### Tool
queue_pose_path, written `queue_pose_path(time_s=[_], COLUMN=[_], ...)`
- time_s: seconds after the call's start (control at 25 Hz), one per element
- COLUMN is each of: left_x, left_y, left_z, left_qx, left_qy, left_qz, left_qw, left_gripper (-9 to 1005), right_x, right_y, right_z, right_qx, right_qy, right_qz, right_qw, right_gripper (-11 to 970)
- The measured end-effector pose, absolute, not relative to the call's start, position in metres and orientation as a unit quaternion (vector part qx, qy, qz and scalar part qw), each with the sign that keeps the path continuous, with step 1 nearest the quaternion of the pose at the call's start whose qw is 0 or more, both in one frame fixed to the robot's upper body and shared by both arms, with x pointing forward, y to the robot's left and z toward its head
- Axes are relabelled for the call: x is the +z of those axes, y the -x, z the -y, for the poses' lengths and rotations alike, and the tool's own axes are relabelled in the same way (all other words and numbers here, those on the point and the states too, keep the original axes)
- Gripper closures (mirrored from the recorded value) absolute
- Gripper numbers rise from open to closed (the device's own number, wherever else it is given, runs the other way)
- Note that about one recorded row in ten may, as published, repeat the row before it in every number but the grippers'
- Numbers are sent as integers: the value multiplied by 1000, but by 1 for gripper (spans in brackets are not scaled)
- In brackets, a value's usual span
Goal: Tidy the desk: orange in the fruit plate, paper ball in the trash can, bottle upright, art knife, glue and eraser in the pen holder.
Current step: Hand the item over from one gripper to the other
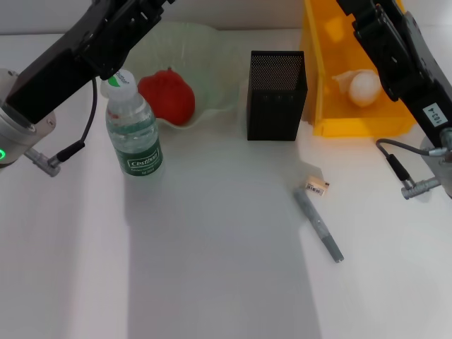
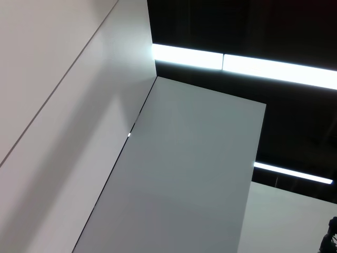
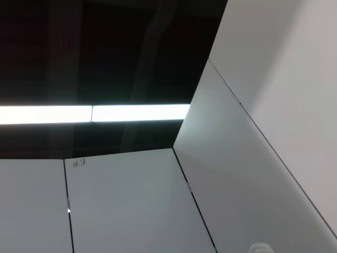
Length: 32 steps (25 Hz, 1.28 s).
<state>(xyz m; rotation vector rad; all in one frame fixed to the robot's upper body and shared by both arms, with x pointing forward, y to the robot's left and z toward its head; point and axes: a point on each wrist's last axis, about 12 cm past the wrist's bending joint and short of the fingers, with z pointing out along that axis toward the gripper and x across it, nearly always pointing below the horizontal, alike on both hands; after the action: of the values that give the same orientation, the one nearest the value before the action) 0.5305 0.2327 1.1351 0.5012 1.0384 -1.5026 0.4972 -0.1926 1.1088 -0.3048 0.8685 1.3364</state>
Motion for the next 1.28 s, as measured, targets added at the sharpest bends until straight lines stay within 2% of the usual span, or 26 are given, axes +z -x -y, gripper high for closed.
queue_pose_path(time_s=[0.48,1.28], left_x=[1128,1109], left_y=[-526,-509], left_z=[-224,-226], left_qx=[-642,-629], left_qy=[-223,-219], left_qz=[-444,-462], left_qw=[585,585], left_gripper=[792,792], right_x=[1109,1095], right_y=[-510,-494], right_z=[179,174], right_qx=[601,616], right_qy=[134,149], right_qz=[-417,-446], right_qw=[669,632], right_gripper=[388,393])
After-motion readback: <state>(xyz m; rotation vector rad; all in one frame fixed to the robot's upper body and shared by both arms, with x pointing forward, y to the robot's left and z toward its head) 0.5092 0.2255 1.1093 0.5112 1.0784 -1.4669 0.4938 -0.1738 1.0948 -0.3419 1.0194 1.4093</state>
